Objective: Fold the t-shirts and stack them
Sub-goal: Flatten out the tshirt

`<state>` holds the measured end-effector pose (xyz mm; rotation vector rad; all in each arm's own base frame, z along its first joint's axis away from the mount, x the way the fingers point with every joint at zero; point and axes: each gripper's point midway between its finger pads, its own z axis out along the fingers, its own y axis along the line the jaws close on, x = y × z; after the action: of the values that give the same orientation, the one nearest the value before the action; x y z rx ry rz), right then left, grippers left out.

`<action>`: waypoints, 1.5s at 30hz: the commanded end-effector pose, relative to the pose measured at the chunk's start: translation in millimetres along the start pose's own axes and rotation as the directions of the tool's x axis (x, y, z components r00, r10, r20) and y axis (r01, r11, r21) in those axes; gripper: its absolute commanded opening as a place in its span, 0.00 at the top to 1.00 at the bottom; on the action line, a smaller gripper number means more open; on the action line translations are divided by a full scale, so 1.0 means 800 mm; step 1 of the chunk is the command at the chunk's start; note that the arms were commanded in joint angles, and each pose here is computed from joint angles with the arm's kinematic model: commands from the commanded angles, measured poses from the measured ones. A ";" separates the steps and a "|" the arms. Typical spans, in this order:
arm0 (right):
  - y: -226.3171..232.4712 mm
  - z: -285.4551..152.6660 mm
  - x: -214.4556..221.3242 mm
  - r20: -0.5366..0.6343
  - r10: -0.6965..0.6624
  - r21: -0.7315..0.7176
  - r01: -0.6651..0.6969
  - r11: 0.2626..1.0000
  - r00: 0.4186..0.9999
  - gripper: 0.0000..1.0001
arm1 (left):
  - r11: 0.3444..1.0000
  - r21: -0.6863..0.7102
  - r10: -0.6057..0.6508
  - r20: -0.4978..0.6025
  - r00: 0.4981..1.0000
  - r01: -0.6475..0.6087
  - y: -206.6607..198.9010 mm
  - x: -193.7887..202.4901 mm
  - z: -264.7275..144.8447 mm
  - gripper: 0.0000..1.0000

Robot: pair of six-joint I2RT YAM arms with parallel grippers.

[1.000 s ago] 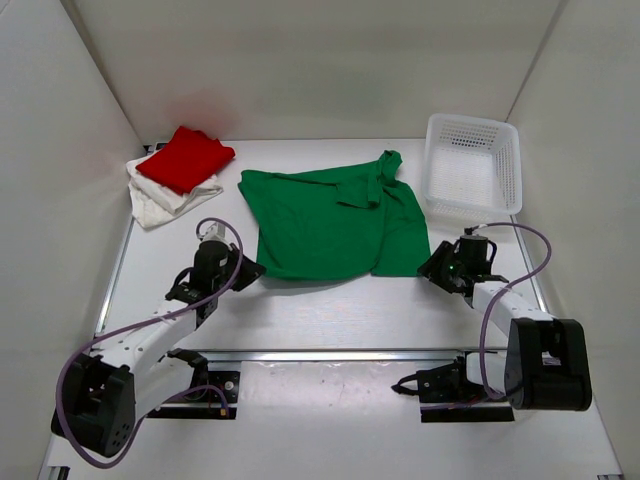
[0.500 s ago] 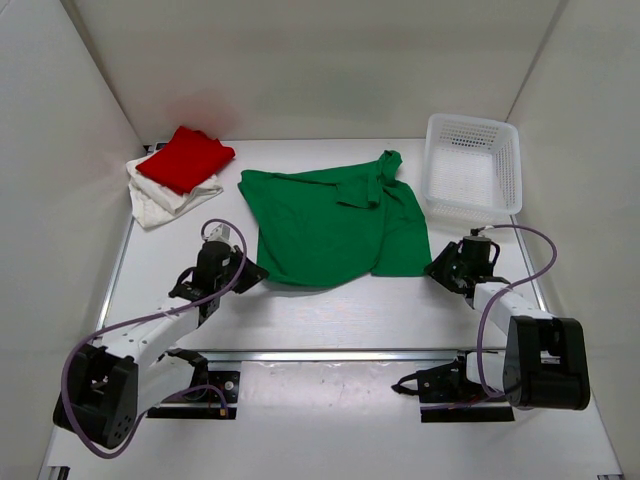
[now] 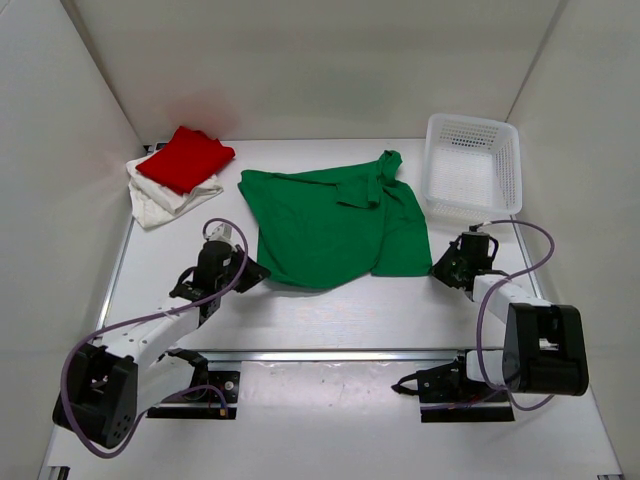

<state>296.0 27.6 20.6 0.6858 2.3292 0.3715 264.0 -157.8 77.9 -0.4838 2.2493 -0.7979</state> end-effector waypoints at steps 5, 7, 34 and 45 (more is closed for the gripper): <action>0.006 -0.010 0.005 -0.010 -0.056 0.010 0.056 0.998 0.998 1.00 | 0.991 0.110 0.072 0.077 0.994 -0.080 -0.064 -0.042 -0.010 1.00; 0.033 -0.034 -0.003 0.019 -0.105 -0.036 0.106 0.994 0.994 1.00 | 0.987 0.100 0.118 0.068 0.991 -0.124 -0.072 -0.060 -0.018 1.00; 0.367 -0.319 -0.291 0.523 -0.518 -0.152 0.672 0.725 0.677 1.00 | 0.972 0.095 0.128 0.549 0.826 -0.214 -0.197 -0.383 -0.212 1.00; 0.436 -0.156 -0.397 0.552 -0.408 -0.303 0.631 0.714 0.727 1.00 | 0.994 0.008 0.098 0.404 0.910 -0.110 -0.142 -0.459 -0.032 1.00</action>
<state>545.8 114.5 306.5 -0.1343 2.1165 0.3468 493.0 -37.5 307.5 -0.4983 1.9379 -0.6012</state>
